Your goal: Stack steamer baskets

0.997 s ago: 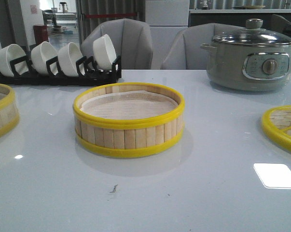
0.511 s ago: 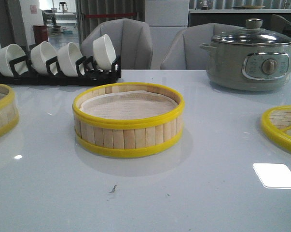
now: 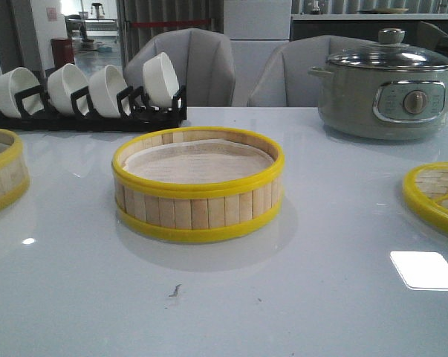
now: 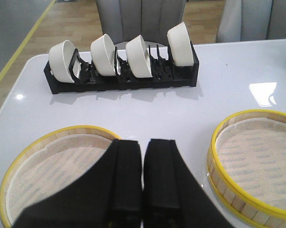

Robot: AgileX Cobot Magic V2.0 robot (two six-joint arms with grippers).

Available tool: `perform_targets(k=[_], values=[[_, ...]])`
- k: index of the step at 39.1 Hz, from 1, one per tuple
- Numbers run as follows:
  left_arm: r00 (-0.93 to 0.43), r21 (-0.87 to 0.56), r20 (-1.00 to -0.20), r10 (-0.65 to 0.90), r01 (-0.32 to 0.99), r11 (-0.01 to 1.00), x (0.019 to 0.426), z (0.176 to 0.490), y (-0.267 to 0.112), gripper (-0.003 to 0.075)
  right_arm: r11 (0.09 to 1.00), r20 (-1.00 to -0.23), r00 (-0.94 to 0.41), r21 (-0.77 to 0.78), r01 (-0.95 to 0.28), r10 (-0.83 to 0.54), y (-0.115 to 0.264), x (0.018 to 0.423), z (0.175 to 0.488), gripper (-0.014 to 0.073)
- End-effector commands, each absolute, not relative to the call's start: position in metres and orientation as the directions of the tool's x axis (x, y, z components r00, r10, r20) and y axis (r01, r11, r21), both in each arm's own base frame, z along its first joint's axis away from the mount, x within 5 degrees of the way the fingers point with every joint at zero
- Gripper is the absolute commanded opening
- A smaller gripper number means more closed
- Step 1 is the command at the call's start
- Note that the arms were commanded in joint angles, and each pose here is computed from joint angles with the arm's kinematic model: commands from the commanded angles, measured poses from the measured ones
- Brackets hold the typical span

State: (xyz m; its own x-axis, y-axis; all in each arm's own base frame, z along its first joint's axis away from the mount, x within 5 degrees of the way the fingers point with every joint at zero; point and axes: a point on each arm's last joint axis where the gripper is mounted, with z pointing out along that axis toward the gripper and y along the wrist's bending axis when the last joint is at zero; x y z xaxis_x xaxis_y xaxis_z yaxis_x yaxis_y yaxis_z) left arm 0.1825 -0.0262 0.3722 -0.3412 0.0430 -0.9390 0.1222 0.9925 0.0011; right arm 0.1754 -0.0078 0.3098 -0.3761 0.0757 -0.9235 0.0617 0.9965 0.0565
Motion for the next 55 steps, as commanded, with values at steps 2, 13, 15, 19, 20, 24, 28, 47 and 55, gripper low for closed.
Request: perform_targets(k=[2,13,15,19,20,24,28,47,55], values=[[-0.246,-0.003,-0.969,0.030,0.133,0.991,0.182,0.390,-0.028,0.0104,0.997,-0.969,-0.236,0.059,0.057,0.071,-0.008,0.179,0.333,0.0037],[-0.293,-0.004,-0.956,0.034,0.129,0.992,0.180,0.386,-0.027,0.0103,0.997,-0.960,-0.269,0.059,0.058,0.073,-0.008,0.178,0.330,0.0224],[-0.312,-0.003,-0.950,0.037,0.128,0.992,0.181,0.384,-0.027,0.0103,0.997,-0.959,-0.274,0.059,0.059,0.073,-0.008,0.178,0.330,0.0337],[-0.354,-0.002,-0.934,0.043,0.125,0.992,0.183,0.379,-0.027,0.0105,0.997,-0.958,-0.277,0.059,0.059,0.073,-0.008,0.178,0.330,0.0421],[-0.358,-0.002,-0.933,0.043,0.125,0.992,0.184,0.378,-0.027,0.0113,0.997,-0.958,-0.278,0.059,0.059,0.073,-0.008,0.178,0.330,0.0416],[-0.385,0.000,-0.922,0.048,0.124,0.992,0.190,0.373,-0.028,0.0218,0.997,-0.956,-0.284,0.059,0.059,0.074,-0.008,0.178,0.329,0.0384],[-0.409,0.001,-0.911,0.052,0.124,0.992,0.197,0.368,-0.030,0.0421,0.997,-0.954,-0.290,0.059,0.059,0.074,-0.008,0.178,0.328,0.0357],[-0.541,0.000,-0.838,0.073,0.133,0.991,0.276,0.307,-0.043,0.0559,0.996,-0.948,-0.308,0.059,0.059,0.075,-0.008,0.177,0.327,0.0351],[-0.619,0.007,-0.780,0.089,0.133,0.991,0.320,0.284,-0.050,0.0559,0.996,-0.948,-0.308,0.059,0.059,0.075,-0.008,0.177,0.327,0.0351]])
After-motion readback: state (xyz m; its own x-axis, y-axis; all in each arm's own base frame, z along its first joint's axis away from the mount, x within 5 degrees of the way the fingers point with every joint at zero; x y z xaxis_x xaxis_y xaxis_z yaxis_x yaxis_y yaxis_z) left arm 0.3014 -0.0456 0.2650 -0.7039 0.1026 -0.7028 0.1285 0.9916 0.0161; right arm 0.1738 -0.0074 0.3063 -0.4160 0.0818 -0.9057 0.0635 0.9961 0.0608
